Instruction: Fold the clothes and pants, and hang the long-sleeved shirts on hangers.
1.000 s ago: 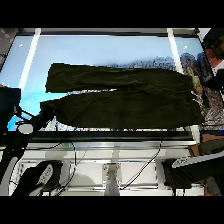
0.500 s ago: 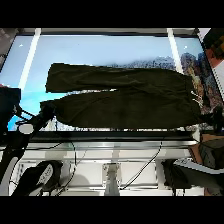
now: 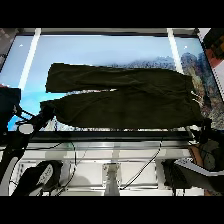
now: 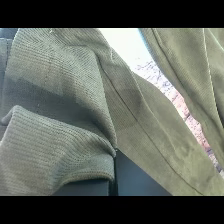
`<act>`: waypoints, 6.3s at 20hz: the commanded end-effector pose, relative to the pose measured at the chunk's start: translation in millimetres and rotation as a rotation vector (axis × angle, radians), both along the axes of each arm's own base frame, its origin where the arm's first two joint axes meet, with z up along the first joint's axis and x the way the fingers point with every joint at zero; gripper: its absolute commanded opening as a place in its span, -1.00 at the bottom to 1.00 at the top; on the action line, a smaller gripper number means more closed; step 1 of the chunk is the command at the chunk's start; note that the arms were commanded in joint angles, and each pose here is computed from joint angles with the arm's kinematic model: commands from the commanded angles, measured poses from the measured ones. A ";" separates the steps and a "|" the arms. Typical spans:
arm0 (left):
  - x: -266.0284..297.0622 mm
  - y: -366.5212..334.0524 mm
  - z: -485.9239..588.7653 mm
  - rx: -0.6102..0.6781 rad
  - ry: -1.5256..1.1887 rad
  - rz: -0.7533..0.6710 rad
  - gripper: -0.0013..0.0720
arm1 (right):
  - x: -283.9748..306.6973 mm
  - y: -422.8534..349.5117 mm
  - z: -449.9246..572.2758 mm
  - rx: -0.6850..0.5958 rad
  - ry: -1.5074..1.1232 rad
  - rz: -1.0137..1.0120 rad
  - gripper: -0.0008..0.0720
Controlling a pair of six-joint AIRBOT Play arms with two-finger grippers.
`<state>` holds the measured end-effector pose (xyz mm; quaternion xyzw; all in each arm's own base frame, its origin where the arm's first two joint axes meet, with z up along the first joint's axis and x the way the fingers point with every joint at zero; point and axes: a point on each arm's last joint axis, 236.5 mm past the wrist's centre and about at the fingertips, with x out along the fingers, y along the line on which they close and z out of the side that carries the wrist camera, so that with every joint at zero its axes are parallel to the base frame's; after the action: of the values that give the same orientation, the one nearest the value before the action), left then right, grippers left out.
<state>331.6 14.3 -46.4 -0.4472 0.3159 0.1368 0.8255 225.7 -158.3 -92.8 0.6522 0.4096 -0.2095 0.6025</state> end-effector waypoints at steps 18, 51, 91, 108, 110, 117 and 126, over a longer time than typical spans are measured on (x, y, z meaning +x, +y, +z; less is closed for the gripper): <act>0.3 -0.2 0.6 0.033 -0.004 -0.028 -0.95 | 17.0 -22.0 13.3 -0.123 -0.016 0.053 0.72; 19.3 -4.6 122.0 0.259 -0.280 -0.204 -0.95 | 55.2 33.6 95.9 -0.193 -0.142 0.376 -0.89; 183.9 16.2 163.2 0.263 -0.305 -0.200 -0.96 | 161.9 -36.1 179.8 -0.281 -0.304 -0.249 -0.90; 254.7 25.5 83.3 0.136 -0.190 -0.143 -0.96 | 266.5 -14.1 88.2 -0.120 -0.128 -0.240 -0.91; 260.9 25.4 78.1 0.095 -0.192 -0.119 -0.96 | 271.4 -16.9 81.7 -0.107 -0.120 -0.256 -0.91; 279.8 31.0 70.2 0.093 -0.201 -0.103 -0.96 | 300.8 -24.9 90.2 -0.101 -0.141 -0.231 -0.91; 305.6 59.2 68.0 0.077 -0.300 0.121 -0.08 | 370.3 -24.0 106.7 -0.187 -0.260 -0.124 0.52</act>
<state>631.4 65.1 24.7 -0.4432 0.1762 0.1126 0.8717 575.1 -182.2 1.9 0.6715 0.2670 -0.2252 0.6535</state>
